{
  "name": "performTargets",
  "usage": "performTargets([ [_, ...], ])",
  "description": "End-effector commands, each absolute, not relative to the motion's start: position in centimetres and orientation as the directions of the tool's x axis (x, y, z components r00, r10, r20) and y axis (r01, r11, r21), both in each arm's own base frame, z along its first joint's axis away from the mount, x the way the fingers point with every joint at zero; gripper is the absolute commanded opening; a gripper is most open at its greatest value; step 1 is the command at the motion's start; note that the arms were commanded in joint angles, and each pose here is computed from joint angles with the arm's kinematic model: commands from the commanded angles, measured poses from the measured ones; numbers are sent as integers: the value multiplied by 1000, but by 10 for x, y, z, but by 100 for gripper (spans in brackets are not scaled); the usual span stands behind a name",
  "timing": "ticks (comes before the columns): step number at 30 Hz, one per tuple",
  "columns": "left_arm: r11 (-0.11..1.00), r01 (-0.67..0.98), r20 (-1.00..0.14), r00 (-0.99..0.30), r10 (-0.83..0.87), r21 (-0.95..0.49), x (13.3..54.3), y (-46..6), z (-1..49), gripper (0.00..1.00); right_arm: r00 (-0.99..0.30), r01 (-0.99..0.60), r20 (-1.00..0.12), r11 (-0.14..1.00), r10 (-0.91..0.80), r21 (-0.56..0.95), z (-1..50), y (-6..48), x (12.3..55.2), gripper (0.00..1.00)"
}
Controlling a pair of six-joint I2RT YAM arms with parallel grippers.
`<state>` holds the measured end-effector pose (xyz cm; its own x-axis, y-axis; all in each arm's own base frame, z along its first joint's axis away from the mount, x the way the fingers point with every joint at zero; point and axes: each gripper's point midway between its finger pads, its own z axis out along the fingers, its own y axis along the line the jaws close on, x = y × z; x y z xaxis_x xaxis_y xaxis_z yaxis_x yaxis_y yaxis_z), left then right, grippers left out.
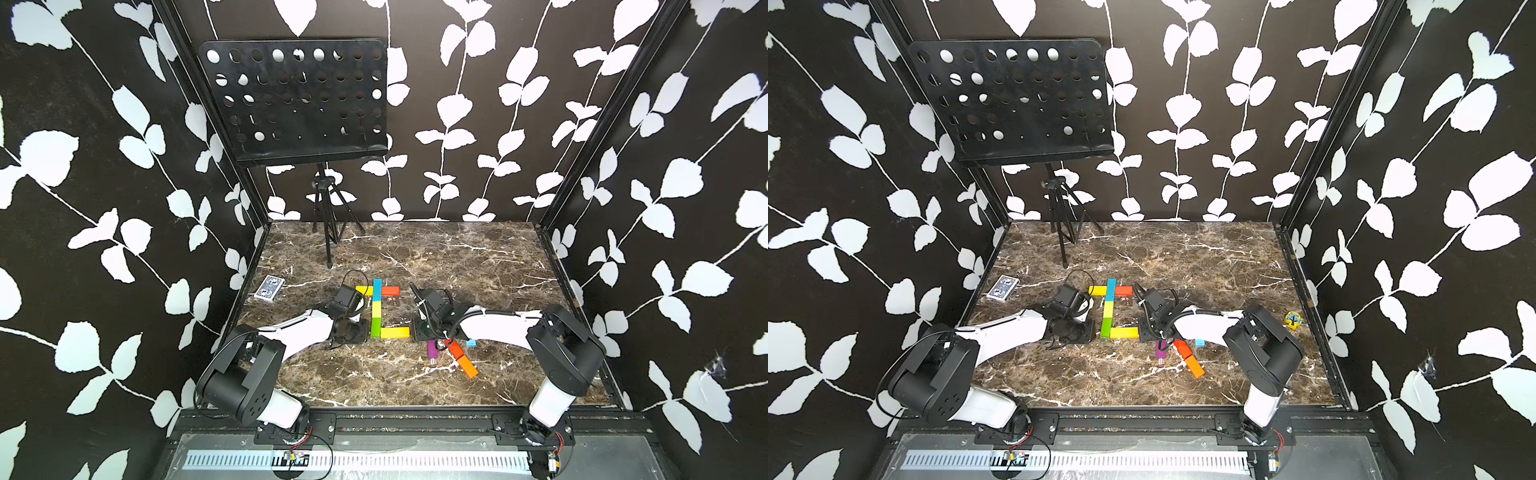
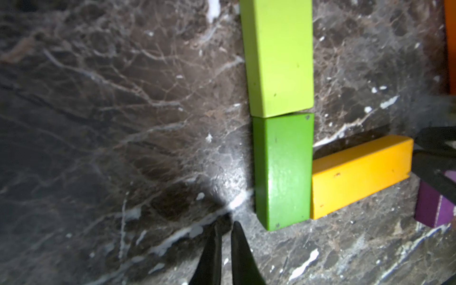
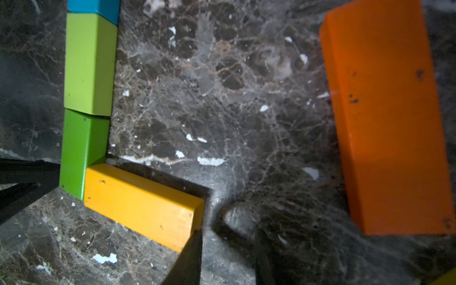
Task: Assemble the letter t with building blocks
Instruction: Adjust the building blocks at the center of the board.
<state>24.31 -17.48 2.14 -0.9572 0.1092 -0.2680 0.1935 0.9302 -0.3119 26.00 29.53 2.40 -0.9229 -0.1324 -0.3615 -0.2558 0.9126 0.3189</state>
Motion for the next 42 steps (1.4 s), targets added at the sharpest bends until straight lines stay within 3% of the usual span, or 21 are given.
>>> performTargets([
  [1,923,220,-276,-952,133,-317,246,-181,27,16,-929,-257,-340,918,-148,302,18,294,256,35],
  [37,923,233,-245,-956,161,-305,239,-183,22,27,-930,-254,-336,921,-148,296,19,289,252,35],
  [42,943,218,-235,-959,160,-251,239,-172,21,30,-930,-254,-336,921,-149,295,18,288,251,35],
])
